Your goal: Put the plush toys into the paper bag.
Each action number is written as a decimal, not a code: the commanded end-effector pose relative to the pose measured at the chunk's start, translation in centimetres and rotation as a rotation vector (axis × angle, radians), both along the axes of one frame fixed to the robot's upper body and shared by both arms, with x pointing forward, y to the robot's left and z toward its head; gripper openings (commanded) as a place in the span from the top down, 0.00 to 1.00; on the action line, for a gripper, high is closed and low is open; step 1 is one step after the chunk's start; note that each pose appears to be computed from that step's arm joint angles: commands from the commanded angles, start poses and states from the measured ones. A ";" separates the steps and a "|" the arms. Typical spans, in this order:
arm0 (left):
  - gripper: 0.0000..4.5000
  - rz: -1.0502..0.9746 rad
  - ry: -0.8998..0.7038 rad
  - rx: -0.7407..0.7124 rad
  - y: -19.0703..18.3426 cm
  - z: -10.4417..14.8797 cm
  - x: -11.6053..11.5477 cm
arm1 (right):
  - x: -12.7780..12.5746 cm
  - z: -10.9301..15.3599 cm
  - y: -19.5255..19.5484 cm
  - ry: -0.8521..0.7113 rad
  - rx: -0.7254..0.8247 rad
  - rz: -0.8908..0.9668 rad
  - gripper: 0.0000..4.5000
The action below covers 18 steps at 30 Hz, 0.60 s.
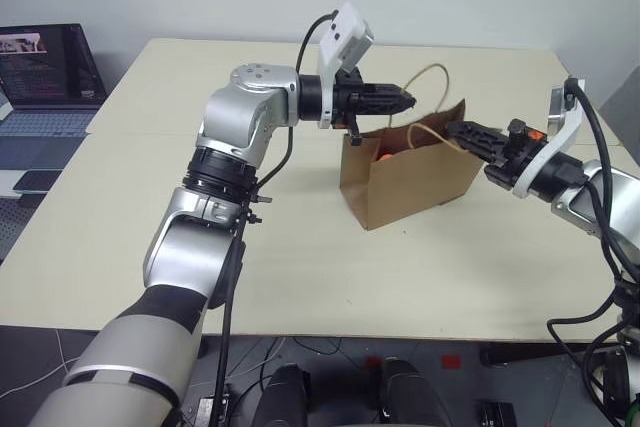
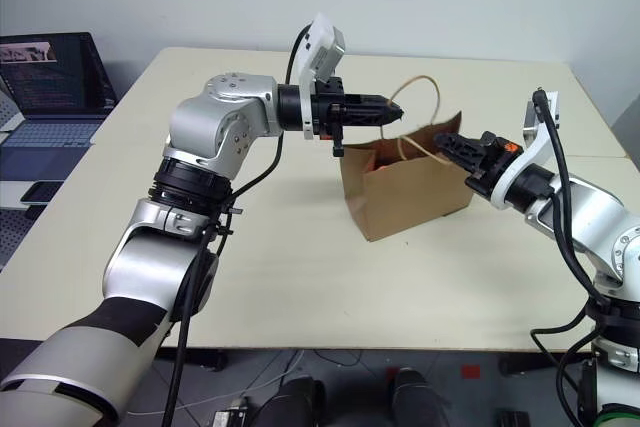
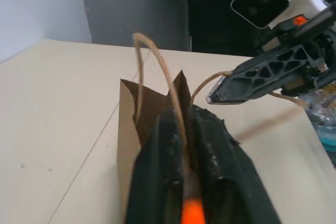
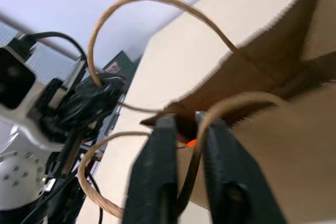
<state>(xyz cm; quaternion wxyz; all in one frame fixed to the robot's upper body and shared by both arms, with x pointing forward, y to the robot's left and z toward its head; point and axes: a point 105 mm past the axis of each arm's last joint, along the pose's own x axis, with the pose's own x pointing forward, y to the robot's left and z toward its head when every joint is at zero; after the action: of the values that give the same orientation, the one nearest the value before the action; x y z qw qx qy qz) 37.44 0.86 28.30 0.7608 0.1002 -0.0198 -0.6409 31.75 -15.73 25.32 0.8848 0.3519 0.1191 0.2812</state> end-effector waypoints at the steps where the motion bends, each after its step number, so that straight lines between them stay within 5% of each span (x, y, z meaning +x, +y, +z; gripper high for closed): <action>1: 0.68 -0.006 -0.037 -0.026 0.1 0.8 0.0 | -0.2 1.9 -0.3 -0.058 0.021 -0.005 0.58; 8: 0.23 0.056 -0.078 -0.105 1.5 2.7 0.6 | -1.0 4.0 -1.6 -0.166 -0.077 0.007 0.01; 11: 0.03 0.112 -0.117 -0.144 3.4 3.5 0.8 | -2.4 4.7 -1.8 -0.276 -0.250 0.055 0.00; 18: 0.01 0.105 -0.102 -0.180 6.6 1.7 -0.8 | -5.0 3.7 -2.8 -0.486 -0.686 0.194 0.00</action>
<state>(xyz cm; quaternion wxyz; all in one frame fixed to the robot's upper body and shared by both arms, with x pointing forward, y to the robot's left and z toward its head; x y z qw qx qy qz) 37.58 7.19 28.76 0.8047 0.0574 -0.0805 -0.5854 27.92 -18.85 27.52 0.9337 0.0094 0.0724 0.3506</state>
